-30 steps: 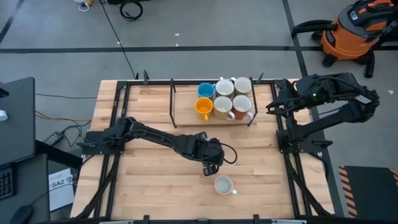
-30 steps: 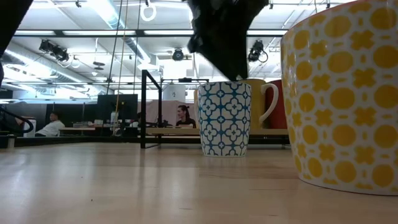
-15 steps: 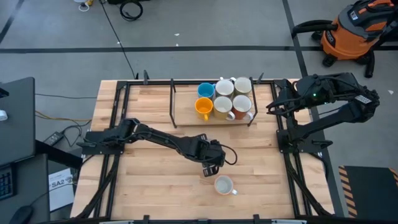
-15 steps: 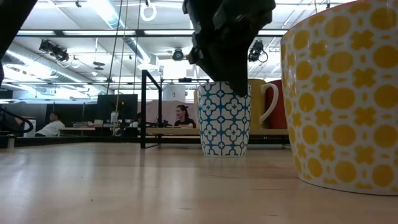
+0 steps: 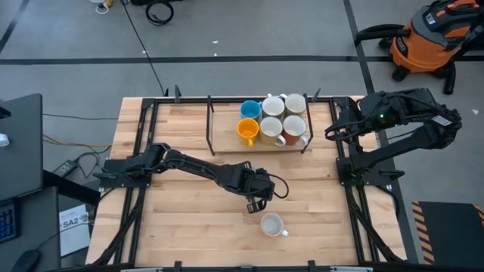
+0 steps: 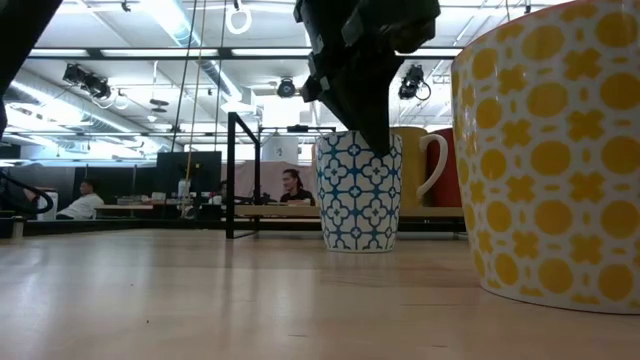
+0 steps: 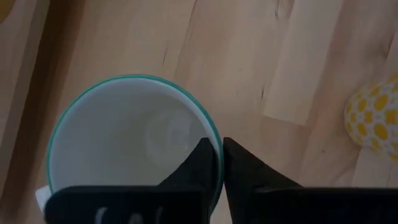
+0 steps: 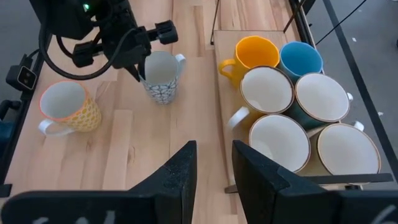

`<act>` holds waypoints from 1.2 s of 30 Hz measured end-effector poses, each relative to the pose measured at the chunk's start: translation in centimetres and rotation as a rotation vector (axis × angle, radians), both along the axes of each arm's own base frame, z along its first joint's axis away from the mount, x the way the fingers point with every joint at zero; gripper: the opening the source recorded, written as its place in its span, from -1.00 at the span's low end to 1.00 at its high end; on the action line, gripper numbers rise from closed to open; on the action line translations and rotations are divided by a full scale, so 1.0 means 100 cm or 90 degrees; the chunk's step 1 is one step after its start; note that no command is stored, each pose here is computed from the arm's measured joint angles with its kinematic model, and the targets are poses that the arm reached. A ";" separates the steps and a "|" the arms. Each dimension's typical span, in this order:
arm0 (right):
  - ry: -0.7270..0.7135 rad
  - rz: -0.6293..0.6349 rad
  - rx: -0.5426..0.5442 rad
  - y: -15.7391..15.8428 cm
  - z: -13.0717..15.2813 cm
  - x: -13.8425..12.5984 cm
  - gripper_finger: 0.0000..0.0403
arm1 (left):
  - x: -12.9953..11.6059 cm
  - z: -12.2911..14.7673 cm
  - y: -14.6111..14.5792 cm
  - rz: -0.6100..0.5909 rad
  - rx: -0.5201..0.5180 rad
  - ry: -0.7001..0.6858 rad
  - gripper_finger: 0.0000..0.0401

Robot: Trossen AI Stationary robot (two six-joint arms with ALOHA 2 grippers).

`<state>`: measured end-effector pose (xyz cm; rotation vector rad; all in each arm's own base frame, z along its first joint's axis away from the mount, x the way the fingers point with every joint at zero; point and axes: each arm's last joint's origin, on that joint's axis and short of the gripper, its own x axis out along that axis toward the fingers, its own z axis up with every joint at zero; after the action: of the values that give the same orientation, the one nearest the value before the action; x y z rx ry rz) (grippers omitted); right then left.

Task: Place coffee mugs
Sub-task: Put the blue cup on the shelf

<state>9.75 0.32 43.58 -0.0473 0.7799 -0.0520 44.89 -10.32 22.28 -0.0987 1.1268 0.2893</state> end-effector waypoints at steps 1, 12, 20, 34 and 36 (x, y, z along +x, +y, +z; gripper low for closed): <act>0.000 0.000 0.000 0.000 0.000 0.000 -0.47 | 0.000 0.002 0.000 -0.001 -0.002 -0.002 -0.88; 0.000 0.000 0.000 0.000 0.000 0.000 -0.47 | 0.000 0.083 0.000 -0.048 -0.105 -0.052 -0.88; -0.003 0.000 0.001 0.000 0.000 0.000 -0.47 | -0.032 0.150 0.042 -0.027 -0.103 -0.115 -0.88; -0.005 -0.005 0.005 0.000 0.001 0.000 -0.47 | -0.059 0.172 0.167 0.029 0.036 -0.080 -0.88; -0.006 -0.005 0.006 0.000 0.001 0.001 -0.47 | -0.063 0.171 0.185 0.046 0.055 -0.065 -0.88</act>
<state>9.81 0.32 43.64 -0.0357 0.7707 -0.0563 38.57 8.17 39.42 -0.0764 1.0088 0.3923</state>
